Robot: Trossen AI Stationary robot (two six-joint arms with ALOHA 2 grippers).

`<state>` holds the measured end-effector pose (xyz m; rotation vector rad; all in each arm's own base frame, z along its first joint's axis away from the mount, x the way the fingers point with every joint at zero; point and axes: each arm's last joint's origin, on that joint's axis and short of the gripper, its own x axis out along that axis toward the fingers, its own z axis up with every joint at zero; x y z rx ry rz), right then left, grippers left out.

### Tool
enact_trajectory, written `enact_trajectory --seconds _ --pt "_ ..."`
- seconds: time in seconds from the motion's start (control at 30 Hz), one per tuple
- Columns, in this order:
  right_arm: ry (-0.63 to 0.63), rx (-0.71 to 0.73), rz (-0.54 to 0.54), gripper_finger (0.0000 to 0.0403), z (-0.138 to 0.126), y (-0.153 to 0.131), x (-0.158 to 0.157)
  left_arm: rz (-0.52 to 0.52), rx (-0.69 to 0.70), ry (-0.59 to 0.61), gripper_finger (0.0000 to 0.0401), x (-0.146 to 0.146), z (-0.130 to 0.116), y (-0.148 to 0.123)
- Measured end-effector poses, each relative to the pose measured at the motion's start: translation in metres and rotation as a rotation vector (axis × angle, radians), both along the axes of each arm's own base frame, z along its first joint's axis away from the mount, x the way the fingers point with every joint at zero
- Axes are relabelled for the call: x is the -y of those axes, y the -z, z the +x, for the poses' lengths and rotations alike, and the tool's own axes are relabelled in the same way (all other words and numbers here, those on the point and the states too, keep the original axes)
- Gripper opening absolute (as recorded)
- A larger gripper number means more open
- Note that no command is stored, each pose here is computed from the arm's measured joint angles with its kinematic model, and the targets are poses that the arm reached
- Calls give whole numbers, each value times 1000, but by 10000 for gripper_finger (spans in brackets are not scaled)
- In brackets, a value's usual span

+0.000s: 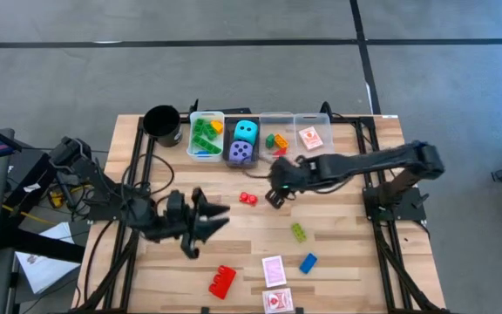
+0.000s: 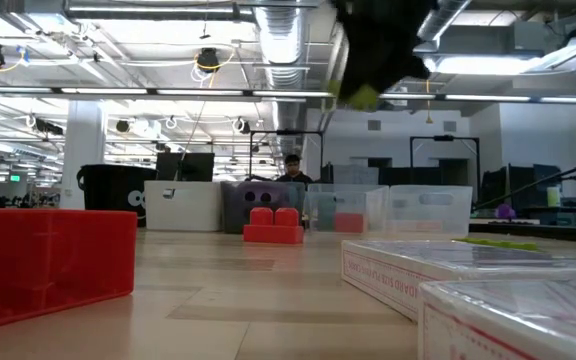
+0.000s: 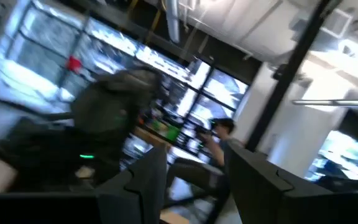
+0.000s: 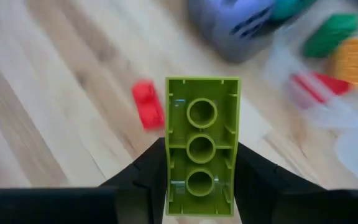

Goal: Pick & Place Toys
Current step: Put the small light green 8-stud game piece into the right transparent bin

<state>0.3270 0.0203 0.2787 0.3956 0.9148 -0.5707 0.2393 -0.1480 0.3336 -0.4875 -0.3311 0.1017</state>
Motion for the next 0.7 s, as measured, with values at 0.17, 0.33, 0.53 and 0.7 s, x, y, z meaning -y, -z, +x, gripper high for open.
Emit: enact_trajectory --seconds 0.17,0.33,0.53,0.7 --pt "218 228 -4 132 -30 -43 -6 50 27 -133 154 -33 1 -15" --pt "303 358 -59 132 -51 -67 -8 101 29 -242 154 -62 -8 -31" --pt "318 313 -168 132 -50 -68 15 170 -84 -297 154 -85 -24 -37" --pt "292 184 -181 132 -32 -48 50 124 -113 -286 154 -91 -33 -38"
